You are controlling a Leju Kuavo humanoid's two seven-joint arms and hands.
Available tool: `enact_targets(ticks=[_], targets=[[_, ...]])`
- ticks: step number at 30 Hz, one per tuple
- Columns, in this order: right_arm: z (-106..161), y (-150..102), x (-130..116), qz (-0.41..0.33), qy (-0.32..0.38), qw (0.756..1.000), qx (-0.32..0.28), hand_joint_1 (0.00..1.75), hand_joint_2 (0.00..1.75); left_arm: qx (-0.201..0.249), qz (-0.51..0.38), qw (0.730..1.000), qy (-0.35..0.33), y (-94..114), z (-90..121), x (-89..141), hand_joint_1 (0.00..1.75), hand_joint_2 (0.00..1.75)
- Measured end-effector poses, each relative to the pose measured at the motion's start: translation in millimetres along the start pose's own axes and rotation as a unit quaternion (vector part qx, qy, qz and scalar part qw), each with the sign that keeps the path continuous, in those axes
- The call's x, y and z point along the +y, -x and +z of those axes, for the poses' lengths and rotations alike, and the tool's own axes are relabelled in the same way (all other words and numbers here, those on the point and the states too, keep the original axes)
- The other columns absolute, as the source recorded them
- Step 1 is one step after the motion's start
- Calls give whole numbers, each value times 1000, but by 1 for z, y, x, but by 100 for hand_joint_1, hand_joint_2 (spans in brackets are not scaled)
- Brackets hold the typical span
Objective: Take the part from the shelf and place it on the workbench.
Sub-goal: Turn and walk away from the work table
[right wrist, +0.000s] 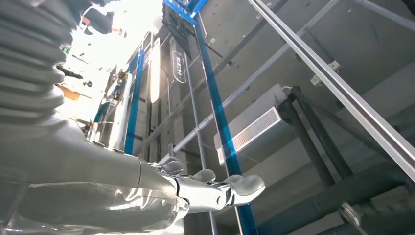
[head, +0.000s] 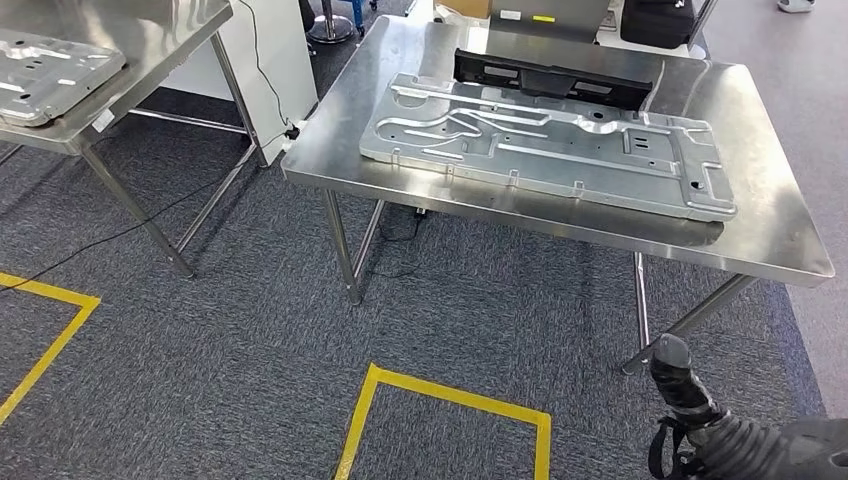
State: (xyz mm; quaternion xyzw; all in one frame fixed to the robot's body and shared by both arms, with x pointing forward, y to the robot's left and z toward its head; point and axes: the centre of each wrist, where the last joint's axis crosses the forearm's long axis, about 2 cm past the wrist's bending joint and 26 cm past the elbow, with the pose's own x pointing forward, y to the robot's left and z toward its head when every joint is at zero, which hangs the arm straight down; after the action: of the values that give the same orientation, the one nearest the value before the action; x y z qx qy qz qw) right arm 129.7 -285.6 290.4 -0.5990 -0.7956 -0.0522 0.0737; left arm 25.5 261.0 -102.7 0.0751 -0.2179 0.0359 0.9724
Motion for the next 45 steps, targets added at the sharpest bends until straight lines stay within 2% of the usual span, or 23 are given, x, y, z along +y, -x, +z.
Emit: enact_targets(ticks=[6,10,15,32,41,45], targets=[[9,0,-7,-29,-1,999,22,0,175,-6,3,1000,-1,-5,-2,0,0,0],[16,0,-14,-40,-13,998,50,0,0,-4,3,1000,-2,-3,-1,1,0,0],[22,0,-20,-42,-29,996,74,0,0,0,7,1000,-4,-1,0,2,0,0],[26,1,-23,-42,-42,995,80,0,0,2,7,1000,-11,2,1,5,0,0],[29,-3,-27,-42,-66,990,114,0,0,1,8,1000,-10,1,1,4,0,0],[33,-3,-31,-47,-101,984,142,0,0,4,12,1000,-6,1,2,1,0,0]])
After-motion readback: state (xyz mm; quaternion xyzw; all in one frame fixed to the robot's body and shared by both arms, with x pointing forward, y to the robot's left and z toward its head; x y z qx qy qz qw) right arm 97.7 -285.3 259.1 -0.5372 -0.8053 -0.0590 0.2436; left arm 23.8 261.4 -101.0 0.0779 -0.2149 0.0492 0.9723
